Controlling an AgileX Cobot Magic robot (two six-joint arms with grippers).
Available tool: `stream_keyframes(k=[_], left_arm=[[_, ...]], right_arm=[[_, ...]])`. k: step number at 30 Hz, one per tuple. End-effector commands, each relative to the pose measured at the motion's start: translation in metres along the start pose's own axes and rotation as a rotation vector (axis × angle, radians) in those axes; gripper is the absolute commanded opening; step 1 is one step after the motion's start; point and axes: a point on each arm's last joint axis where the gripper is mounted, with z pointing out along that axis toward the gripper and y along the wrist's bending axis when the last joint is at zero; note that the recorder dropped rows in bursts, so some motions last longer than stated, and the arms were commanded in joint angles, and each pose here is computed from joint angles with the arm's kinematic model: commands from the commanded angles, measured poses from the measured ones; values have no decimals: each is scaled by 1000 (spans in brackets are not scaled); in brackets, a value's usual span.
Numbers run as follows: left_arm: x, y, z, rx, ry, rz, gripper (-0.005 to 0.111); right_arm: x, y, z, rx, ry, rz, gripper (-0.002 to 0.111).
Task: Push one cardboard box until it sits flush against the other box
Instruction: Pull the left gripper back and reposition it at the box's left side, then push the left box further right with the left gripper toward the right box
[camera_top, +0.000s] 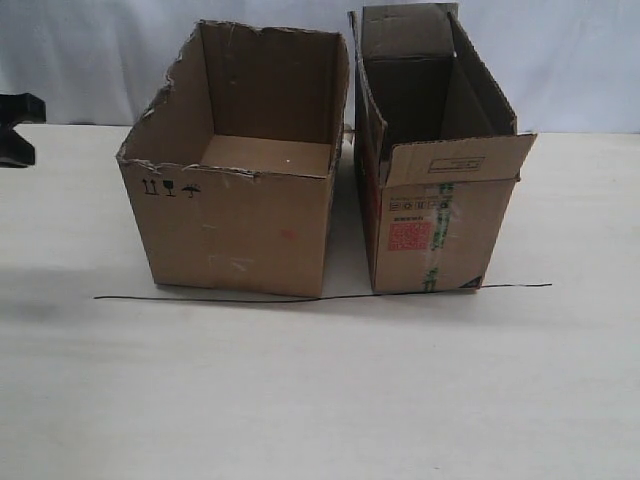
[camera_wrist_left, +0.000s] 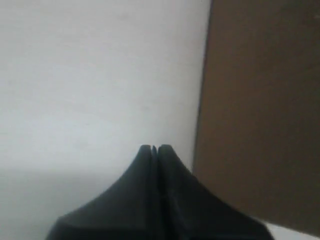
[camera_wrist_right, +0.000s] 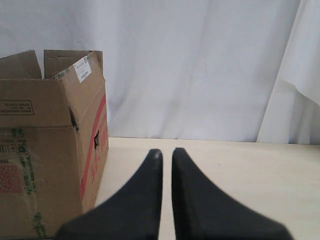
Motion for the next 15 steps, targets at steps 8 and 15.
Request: stream_keyframes(k=[8, 15], left_arm=[[-14, -13, 49, 350, 24, -166, 0], [-9, -27, 71, 395, 29, -179, 0]], right_arm=[[1, 0, 0, -1, 3, 4, 5], [1, 0, 0, -1, 3, 4, 5]])
